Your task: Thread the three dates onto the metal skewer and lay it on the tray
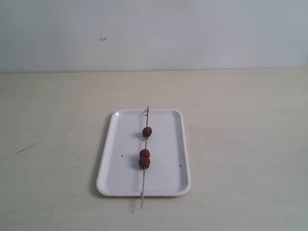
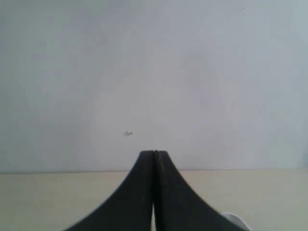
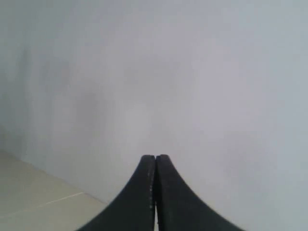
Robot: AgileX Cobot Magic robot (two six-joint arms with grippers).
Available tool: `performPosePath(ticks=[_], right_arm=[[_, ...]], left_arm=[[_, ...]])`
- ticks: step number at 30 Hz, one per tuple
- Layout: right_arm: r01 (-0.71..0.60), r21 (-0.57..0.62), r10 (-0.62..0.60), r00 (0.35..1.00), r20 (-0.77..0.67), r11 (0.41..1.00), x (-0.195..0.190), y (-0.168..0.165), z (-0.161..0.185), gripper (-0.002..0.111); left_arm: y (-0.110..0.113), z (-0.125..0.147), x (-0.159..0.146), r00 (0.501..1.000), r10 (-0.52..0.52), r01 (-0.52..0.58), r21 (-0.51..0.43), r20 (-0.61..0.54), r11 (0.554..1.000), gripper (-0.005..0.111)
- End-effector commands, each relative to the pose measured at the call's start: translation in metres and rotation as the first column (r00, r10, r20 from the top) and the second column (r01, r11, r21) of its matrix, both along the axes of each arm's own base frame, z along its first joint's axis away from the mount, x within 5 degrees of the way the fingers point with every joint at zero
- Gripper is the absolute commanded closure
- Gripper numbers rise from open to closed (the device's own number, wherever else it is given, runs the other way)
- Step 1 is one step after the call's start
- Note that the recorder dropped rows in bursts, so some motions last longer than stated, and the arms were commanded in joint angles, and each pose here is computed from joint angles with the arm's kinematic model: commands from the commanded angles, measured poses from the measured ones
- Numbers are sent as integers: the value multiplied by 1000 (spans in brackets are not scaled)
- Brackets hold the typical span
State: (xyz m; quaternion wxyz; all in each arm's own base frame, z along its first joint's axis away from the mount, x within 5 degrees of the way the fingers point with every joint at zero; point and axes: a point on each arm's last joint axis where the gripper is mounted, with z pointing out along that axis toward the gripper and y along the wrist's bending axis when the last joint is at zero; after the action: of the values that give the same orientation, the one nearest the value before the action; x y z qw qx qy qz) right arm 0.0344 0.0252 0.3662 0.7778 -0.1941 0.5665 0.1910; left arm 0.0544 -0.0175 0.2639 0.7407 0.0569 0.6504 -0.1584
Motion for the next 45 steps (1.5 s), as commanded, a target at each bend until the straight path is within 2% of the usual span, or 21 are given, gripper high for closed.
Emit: performPosePath(ticks=[1, 16, 18, 20, 23, 26, 28, 33, 38, 39, 41, 44, 45], right_arm=[[-3, 14, 2, 999, 43, 1000, -11, -6, 0, 108], [-3, 22, 1, 998, 61, 1000, -15, -8, 0, 108], [48, 7, -48, 998, 51, 999, -14, -9, -1, 108], [153, -29, -153, 988, 8, 988, -11, -9, -6, 108], [311, -89, -319, 941, -114, 946, -6, -9, -18, 108], [439, -86, -448, 872, -201, 894, -3, -11, -24, 108], [480, -63, -479, 842, -247, 875, -2, -12, -27, 108], [478, -76, -479, 833, -278, 875, -1, -12, -32, 108], [482, -106, -486, 797, -358, 870, 11, -15, -61, 108], [500, -109, -502, 782, -370, 859, 11, -17, -68, 108], [579, -33, -539, 735, -411, 815, 8, -24, -76, 108], [692, 60, -596, 659, -459, 719, 2, -34, -90, 108], [704, 62, -606, 649, -460, 708, 1, -35, -95, 108]], left_arm=[[0, -1, -1, 1000, -3, 3, 2, 4, 1000, 107], [0, -1, -1, 1000, -3, 3, 2, 4, 1000, 107], [0, -1, -1, 1000, -3, 3, 2, 4, 1000, 107], [0, -1, -1, 1000, -3, 3, 2, 4, 1000, 107], [0, -1, -1, 1000, -3, 3, 2, 4, 1000, 107], [0, -1, -1, 1000, -3, 3, 2, 4, 1000, 107], [0, -1, -1, 1000, -3, 3, 2, 4, 1000, 107], [0, -1, -1, 1000, -2, 2, 4, 4, 1000, 107], [0, -1, -1, 1000, -3, 3, 2, 4, 1000, 107], [0, -1, -1, 1000, -3, 3, 2, 4, 1000, 107], [0, -1, -1, 1000, -3, 3, 2, 4, 1000, 107], [0, -1, -1, 1000, -3, 3, 2, 4, 1000, 107], [0, -1, -1, 1000, -3, 3, 2, 4, 1000, 107]])
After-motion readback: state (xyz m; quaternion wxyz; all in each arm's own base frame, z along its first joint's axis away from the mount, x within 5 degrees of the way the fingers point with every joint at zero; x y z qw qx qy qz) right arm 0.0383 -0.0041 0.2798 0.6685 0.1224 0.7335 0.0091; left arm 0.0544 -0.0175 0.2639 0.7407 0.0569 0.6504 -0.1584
